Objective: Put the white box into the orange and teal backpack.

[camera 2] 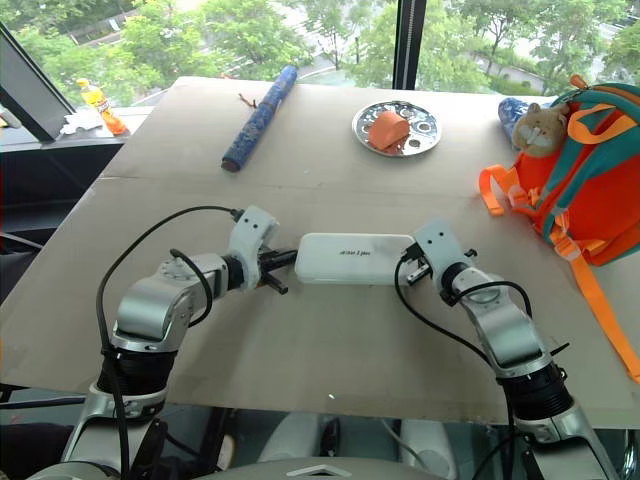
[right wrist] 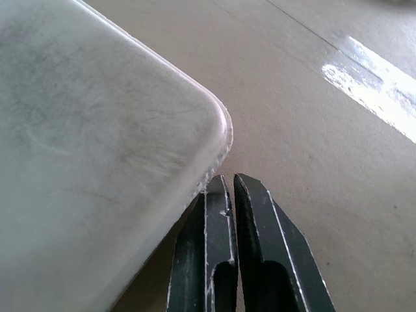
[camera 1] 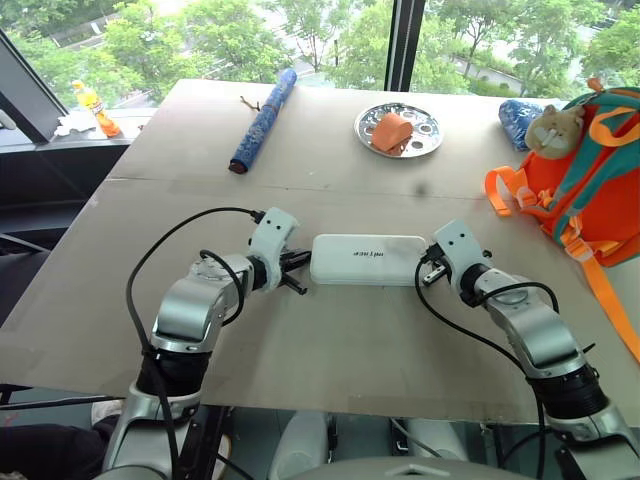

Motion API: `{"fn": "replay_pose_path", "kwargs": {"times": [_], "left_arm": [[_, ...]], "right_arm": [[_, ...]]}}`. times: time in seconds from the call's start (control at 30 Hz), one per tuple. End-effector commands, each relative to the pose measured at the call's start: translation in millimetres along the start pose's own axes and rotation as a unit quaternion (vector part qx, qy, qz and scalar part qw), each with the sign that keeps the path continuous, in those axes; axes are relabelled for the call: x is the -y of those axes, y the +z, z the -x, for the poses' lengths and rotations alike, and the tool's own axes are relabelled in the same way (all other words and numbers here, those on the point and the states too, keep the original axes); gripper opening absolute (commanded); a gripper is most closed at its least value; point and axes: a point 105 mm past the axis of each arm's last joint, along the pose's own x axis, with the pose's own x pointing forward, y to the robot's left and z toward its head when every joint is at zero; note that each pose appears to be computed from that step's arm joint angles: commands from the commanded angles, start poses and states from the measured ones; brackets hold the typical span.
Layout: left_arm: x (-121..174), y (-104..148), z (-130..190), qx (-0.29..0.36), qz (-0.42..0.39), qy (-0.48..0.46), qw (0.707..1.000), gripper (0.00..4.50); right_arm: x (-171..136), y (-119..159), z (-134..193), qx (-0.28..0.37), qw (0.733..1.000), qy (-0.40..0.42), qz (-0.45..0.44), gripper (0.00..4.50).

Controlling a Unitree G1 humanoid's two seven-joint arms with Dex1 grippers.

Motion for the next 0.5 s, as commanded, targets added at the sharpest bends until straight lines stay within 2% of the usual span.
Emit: {"fn": "replay_pose_path", "kwargs": {"times": [0.03, 0.07, 0.1, 0.17, 0.27, 0.3, 0.33, 0.4, 0.43, 0.47, 0.5], "left_arm": [[-24.6, 4.5, 10.8, 0.016, -0.018, 0.027, 0.999, 0.00], [-27.5, 5.6, 12.4, 0.018, -0.020, 0.027, 0.999, 0.00], [-29.8, 6.3, 14.4, 0.020, -0.023, 0.023, 0.999, 0.00], [-34.3, 10.6, 20.1, 0.034, -0.028, 0.006, 0.999, 0.00], [-36.4, 12.8, 27.9, 0.043, -0.027, -0.026, 0.998, 0.00], [-40.9, 11.9, 31.7, 0.043, -0.041, -0.029, 0.998, 0.00], [-48.6, 9.1, 36.0, 0.036, -0.055, -0.029, 0.997, 0.00], [-54.5, 8.2, 40.8, 0.035, -0.059, -0.041, 0.997, 0.00], [-52.9, 7.6, 42.0, 0.036, -0.056, -0.051, 0.996, 0.00], [-48.9, 6.9, 43.2, 0.037, -0.056, -0.066, 0.996, 0.00], [-44.2, 5.3, 45.3, 0.035, -0.055, -0.084, 0.994, 0.00]], "right_arm": [[26.9, 5.3, 17.2, 0.021, 0.999, -0.015, -0.019, 0.86], [29.2, 4.8, 20.4, 0.021, 1.000, -0.011, -0.017, 1.13], [31.2, 4.7, 24.2, 0.022, 1.000, -0.006, -0.013, 1.71], [36.6, 7.1, 32.8, 0.032, 0.999, -0.003, -0.010, 2.44], [34.7, 9.5, 40.9, 0.037, 0.999, 0.017, -0.012, 4.03], [28.1, 11.8, 42.4, 0.040, 0.998, 0.036, -0.018, 4.39], [19.9, 13.3, 40.0, 0.042, 0.998, 0.050, -0.021, 4.46], [11.5, 13.2, 30.0, 0.039, 0.998, 0.046, -0.016, 4.05], [8.8, 12.6, 25.0, 0.037, 0.998, 0.043, -0.017, 3.74], [7.9, 11.6, 21.5, 0.034, 0.999, 0.037, -0.018, 3.05], [6.4, 9.9, 19.1, 0.029, 0.999, 0.035, -0.017, 3.00]]}}
